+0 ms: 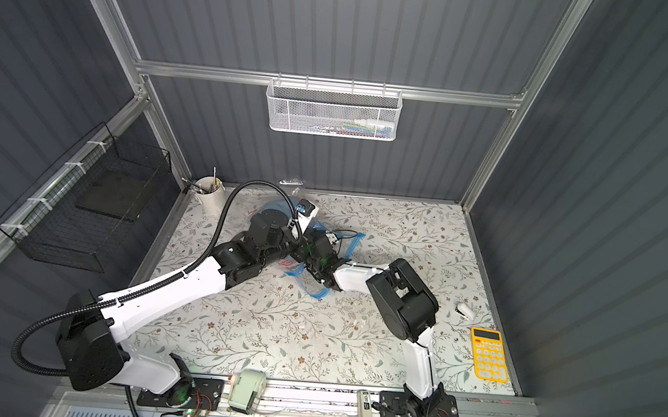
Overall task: Take the tank top out of the vacuum bag
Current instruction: Take out the tank top from the vacuum bag.
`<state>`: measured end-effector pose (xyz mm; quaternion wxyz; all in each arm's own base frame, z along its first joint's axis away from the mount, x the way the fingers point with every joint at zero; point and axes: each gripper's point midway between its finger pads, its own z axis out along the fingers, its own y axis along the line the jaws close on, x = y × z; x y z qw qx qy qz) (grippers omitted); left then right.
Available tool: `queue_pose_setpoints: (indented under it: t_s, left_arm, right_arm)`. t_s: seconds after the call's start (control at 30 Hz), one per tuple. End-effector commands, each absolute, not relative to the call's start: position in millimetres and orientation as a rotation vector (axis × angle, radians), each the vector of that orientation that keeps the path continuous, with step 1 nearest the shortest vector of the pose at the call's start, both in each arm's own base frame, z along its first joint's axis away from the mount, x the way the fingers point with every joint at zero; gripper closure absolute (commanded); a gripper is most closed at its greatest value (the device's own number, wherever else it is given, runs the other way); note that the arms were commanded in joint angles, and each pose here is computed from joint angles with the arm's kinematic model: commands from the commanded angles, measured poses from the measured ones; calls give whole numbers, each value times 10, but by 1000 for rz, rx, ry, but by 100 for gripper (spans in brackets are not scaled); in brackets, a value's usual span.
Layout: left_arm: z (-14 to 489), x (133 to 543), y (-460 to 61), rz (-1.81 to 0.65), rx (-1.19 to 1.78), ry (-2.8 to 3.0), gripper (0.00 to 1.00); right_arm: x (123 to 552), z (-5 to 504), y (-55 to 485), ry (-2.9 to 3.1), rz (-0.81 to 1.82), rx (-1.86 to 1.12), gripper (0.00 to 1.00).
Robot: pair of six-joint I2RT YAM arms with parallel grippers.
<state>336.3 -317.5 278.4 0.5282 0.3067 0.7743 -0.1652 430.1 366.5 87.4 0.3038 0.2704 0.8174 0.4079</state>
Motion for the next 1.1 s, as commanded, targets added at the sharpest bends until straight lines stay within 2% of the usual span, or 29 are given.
queue_pose_setpoints:
  t_s: [0.0, 0.6, 0.87, 1.07]
  left_arm:
    - [2890, 3277, -3225, -451, 742, 1824, 100]
    - [2929, 3268, -3209, -450, 741, 1815, 100]
    - [2945, 3263, -3206, -450, 739, 1812, 100]
    - [2970, 3252, -3187, -450, 735, 1806, 100]
  right_arm:
    - [4392, 952, 3737, 2131, 1106, 714, 64]
    - [4277, 627, 3824, 2179, 1185, 828, 62]
    - [4454, 669, 3908, 2163, 1207, 813, 62]
    - [4560, 738, 3970, 2162, 1212, 788, 77]
